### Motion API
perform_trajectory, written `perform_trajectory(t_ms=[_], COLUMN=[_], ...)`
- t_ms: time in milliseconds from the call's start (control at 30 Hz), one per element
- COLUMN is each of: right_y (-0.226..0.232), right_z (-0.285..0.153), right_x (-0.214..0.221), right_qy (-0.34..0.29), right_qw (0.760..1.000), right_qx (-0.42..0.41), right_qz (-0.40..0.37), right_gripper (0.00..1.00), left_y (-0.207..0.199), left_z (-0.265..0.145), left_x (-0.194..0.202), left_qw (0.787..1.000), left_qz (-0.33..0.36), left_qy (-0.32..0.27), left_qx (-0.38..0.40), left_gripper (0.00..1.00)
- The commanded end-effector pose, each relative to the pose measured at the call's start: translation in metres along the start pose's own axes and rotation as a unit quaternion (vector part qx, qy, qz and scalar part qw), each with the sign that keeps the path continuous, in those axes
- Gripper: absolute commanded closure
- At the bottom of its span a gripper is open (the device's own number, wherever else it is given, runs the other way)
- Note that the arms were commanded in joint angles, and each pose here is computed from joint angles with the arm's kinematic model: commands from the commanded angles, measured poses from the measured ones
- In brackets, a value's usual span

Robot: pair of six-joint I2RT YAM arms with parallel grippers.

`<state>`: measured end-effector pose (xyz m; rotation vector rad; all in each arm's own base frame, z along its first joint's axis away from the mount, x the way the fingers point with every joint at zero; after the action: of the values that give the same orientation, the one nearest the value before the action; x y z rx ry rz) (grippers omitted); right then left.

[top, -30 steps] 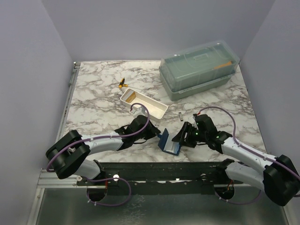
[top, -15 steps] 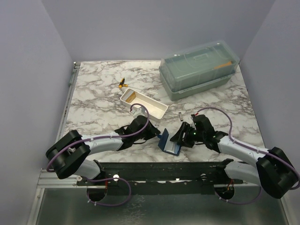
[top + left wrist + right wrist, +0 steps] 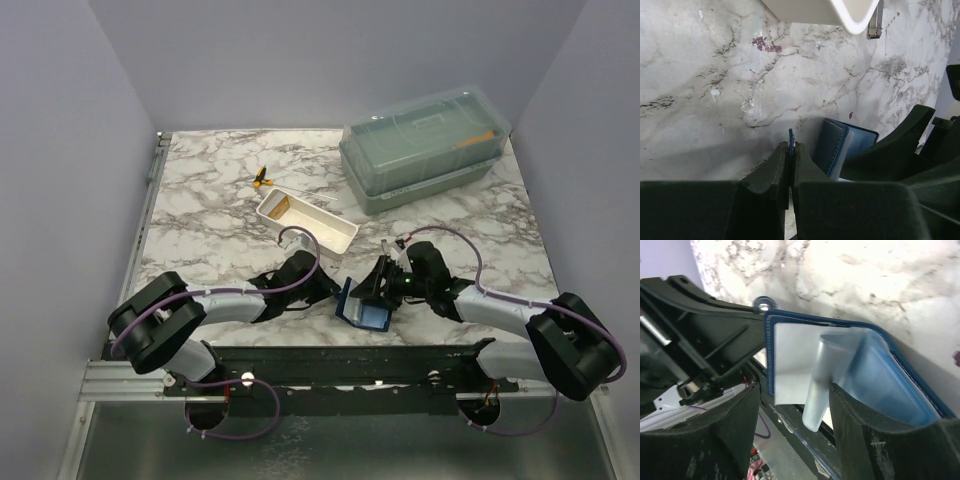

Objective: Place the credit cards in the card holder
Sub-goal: Open the card holder at the center of the board.

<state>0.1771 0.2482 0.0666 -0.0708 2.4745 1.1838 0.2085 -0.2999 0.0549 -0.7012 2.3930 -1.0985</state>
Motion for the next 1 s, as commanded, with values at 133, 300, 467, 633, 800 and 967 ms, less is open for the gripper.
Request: perform_trajectory(t_ms=[133,300,467,633,800,967], right_y=[0.027,0.019,0.014,0.013,0.012,0.02], right_z=[0.01,0.011,0.013,0.015,0.017,0.017], right_x=[-0.01,-0.009,-0.007,-0.01,-0.013,-0.011], right_qy=[0.001,-0.003,-0.002,-0.009,-0.017,-0.012], right_qw=[0.998,0.999,0.999,0.999,0.999,0.998], right_qx=[-0.066,-0.048,-0.038,-0.033,-0.032,-0.06], right_qz=[-0.01,-0.008,-0.006,0.003,0.02,0.028], right_gripper=[0.39,0.38,0.38,0.37,0.39,0.43], left_y=[0.009,0.007,0.006,0.006,0.008,0.005], left_z=[0.005,0.001,-0.007,-0.016,-0.024,-0.034], left_x=[0.01,0.011,0.012,0.018,0.021,0.018], left_qw=[1.0,1.0,0.999,0.997,0.995,0.994], left_qz=[-0.012,-0.001,0.015,0.038,0.06,0.075], left_qy=[0.024,0.028,0.033,0.055,0.061,0.051], left_qx=[-0.004,0.003,0.014,0.029,0.042,0.06], left_gripper=[1.0,0.95,0.54,0.35,0.27,0.23])
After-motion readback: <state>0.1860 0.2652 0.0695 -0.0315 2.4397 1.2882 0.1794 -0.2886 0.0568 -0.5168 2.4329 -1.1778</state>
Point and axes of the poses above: each gripper's point midway between its finger pads, its own z axis out along the fingers, its own y axis along the line the jaws close on, x = y × z, the point moved 1 cm from there along -z, back along the fingers, and after that the axes turned 15 degrees about -z, right-handed, at the moved point
